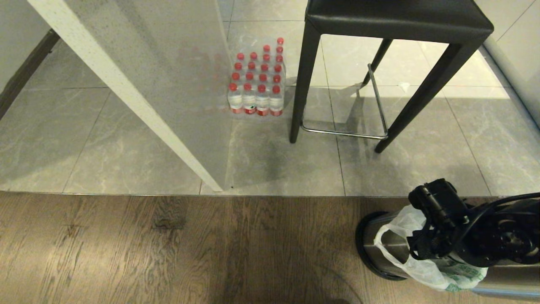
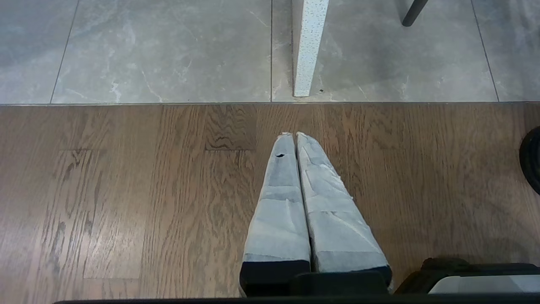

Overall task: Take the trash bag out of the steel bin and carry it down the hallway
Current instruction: Pick up the trash bag

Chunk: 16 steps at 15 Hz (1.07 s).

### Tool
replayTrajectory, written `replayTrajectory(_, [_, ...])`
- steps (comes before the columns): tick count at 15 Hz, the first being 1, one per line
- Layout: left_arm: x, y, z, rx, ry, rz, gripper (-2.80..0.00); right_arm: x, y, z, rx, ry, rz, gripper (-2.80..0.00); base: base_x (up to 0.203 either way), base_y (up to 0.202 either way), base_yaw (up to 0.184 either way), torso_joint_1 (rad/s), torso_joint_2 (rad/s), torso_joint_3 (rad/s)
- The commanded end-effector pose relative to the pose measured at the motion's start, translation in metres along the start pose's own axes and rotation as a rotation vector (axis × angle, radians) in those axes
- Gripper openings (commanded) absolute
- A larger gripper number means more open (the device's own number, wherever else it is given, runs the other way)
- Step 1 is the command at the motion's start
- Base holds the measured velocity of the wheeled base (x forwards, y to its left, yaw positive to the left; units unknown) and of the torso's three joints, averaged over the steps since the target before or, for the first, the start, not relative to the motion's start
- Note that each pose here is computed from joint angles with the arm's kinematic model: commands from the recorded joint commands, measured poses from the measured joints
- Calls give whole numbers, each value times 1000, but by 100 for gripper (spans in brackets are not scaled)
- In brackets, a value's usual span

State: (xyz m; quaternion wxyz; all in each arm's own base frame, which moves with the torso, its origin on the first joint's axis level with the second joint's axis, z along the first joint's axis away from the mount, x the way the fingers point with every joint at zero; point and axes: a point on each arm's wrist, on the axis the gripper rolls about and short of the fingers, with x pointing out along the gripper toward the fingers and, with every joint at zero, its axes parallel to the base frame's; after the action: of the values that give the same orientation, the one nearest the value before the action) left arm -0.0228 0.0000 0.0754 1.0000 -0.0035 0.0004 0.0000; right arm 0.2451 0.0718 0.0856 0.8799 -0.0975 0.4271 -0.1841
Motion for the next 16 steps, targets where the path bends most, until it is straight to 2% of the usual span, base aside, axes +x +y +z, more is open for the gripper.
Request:
replayTrajectory(1, [0, 0, 0, -1, -1, 0, -280, 11, 8, -1, -20, 27, -10, 0, 0, 0, 0, 0, 0, 0])
replayTrajectory(10, [0, 0, 0, -1, -1, 0, -280, 22, 9, -3, -33, 52, -38, 0, 0, 0, 0, 0, 0, 0])
replayTrajectory(14, [0, 0, 0, -1, -1, 0, -280, 25, 5, -3, -36, 49, -104, 0, 0, 0, 0, 0, 0, 0])
replayTrajectory(16, [0, 0, 0, -1, -1, 0, -280, 22, 4, -1, -32, 41, -104, 0, 0, 0, 0, 0, 0, 0])
